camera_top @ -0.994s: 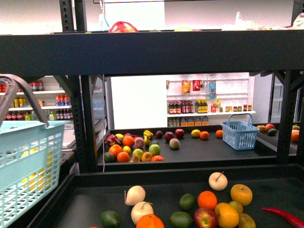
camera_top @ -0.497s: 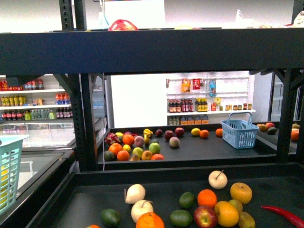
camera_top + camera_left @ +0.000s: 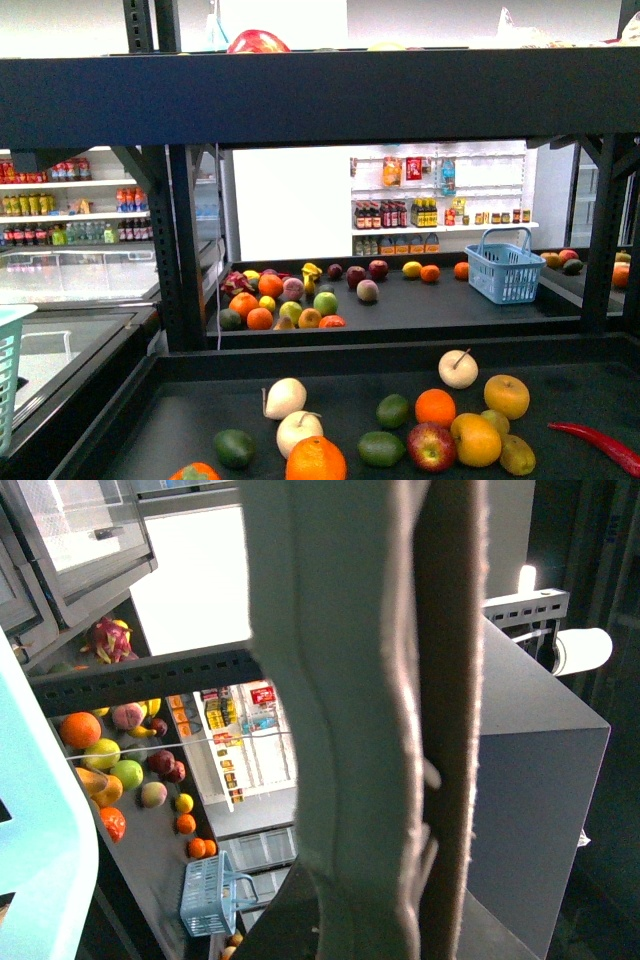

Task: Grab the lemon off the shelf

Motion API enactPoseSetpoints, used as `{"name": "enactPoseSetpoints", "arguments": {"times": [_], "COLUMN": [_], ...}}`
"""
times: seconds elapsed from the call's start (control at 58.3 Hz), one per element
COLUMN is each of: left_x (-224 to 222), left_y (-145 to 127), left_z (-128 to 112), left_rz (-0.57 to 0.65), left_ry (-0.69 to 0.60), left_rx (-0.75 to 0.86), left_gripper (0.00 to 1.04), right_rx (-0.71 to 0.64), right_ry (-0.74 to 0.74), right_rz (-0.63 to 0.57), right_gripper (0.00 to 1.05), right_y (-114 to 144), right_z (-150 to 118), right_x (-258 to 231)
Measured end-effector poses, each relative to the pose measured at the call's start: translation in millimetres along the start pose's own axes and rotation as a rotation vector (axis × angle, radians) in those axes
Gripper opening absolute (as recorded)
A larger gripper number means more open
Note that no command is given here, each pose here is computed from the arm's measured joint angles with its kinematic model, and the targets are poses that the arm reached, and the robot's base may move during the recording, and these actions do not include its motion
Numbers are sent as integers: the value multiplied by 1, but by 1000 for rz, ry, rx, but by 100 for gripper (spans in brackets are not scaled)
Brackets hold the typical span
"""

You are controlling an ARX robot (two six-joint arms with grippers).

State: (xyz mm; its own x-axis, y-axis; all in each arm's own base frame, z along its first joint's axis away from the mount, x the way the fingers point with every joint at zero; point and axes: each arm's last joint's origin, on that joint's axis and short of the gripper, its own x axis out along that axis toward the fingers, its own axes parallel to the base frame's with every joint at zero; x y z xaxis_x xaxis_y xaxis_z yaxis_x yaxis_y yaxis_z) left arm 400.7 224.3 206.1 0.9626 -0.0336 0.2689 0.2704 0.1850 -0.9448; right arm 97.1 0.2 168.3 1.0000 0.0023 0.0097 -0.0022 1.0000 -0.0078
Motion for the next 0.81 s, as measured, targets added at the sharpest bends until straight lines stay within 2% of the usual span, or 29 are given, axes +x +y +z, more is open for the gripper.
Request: {"name": "enactPoseSetpoints", "arguments": {"times": [0.206, 0.48, 0.806], "left_x": [-23, -40, -53], "left_y": [14, 20, -8], "left_z": [-2, -7, -7], "left_rz": [57, 94, 84], "left_ry": [-8, 14, 9], "left_rx": [2, -13, 3], "left_gripper": [54, 98, 97], "right_rx": [0, 0, 0], "right_ry": [0, 0, 0], "right_rz": [0, 0, 0], "right_gripper": [97, 97, 97], "right_y": [0, 0, 0], "right_z": [0, 0, 0], "right_x": [0, 0, 0]}}
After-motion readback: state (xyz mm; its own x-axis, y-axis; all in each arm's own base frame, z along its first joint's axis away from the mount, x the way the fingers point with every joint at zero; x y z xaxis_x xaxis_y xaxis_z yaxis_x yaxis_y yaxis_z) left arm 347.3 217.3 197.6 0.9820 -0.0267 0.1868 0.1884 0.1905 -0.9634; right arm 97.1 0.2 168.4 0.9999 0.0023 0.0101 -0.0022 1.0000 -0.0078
